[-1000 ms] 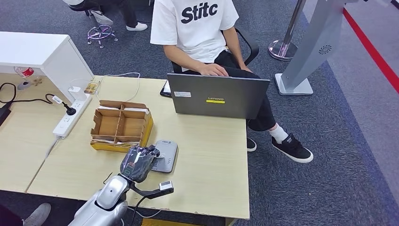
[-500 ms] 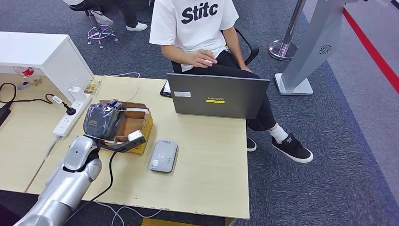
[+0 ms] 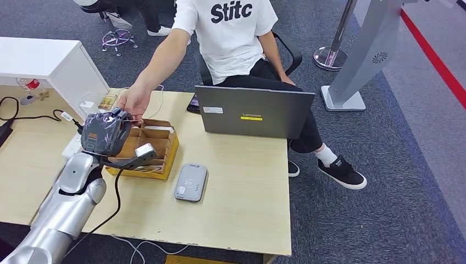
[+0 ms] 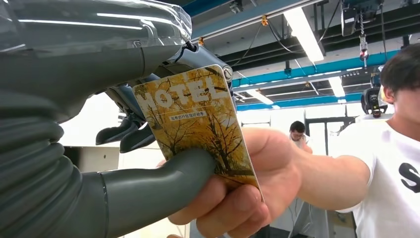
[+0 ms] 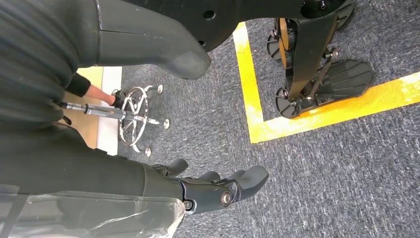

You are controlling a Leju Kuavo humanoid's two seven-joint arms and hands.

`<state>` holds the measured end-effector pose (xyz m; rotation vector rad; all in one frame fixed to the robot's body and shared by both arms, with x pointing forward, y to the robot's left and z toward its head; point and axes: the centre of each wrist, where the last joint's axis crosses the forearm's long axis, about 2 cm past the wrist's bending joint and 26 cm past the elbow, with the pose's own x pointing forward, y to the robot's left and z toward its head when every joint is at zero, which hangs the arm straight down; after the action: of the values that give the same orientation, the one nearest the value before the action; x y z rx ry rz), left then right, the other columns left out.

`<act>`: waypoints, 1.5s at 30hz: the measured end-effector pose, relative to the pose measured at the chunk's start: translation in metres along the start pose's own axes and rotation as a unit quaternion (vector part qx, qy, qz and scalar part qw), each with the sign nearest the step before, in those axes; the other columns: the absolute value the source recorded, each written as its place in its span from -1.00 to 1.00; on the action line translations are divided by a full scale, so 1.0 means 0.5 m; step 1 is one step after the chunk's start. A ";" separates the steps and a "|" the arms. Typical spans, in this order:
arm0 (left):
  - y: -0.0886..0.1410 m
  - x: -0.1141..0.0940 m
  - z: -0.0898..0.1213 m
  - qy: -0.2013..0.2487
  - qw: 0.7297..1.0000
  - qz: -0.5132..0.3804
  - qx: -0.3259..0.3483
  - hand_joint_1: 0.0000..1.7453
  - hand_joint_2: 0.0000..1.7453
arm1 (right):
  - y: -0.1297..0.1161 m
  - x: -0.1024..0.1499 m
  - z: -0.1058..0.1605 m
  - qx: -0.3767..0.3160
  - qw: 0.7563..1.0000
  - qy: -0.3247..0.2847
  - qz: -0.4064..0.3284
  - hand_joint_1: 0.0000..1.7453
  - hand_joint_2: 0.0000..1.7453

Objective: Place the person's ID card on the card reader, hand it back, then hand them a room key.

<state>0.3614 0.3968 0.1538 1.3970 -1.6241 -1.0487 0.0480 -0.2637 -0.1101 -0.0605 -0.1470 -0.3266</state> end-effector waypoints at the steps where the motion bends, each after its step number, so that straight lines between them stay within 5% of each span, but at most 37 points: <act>1: 0.000 -0.001 0.000 0.000 1.000 -0.001 0.000 -0.23 1.00 | 0.000 0.000 0.000 0.000 1.000 0.000 0.000 -1.00 1.00; 2: 0.000 -0.001 0.000 -0.001 1.000 -0.001 0.000 -0.74 1.00 | 0.000 0.000 0.000 0.000 1.000 0.000 0.000 -1.00 1.00; 3: 0.000 -0.001 0.000 -0.002 1.000 -0.002 0.000 -1.00 1.00 | 0.000 0.000 0.000 0.000 1.000 0.000 0.000 -1.00 1.00; 16: -0.011 0.028 0.018 -0.013 1.000 0.014 0.000 -1.00 1.00 | 0.006 -0.001 0.001 0.002 1.000 0.001 -0.002 -1.00 1.00; 25: -0.046 0.223 0.129 -0.071 0.983 0.165 -0.038 -1.00 1.00 | 0.018 -0.007 0.003 -0.002 1.000 0.002 -0.017 -1.00 1.00; 31: -0.066 0.302 0.194 -0.112 0.982 0.125 -0.082 -1.00 1.00 | 0.020 -0.009 0.003 -0.002 1.000 0.002 -0.019 -1.00 1.00; 37: -0.074 0.300 0.226 -0.112 0.988 0.055 -0.095 -1.00 1.00 | 0.019 -0.010 0.003 -0.005 1.000 0.008 -0.018 -1.00 1.00; 45: -0.092 0.244 0.244 -0.082 0.990 0.016 -0.112 -1.00 1.00 | 0.019 -0.010 0.003 -0.004 1.000 0.010 -0.008 -1.00 1.00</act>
<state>0.2515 0.2868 0.0663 1.1592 -1.5826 -1.3114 0.0463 -0.2528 -0.1096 -0.0642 -0.1258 -0.3438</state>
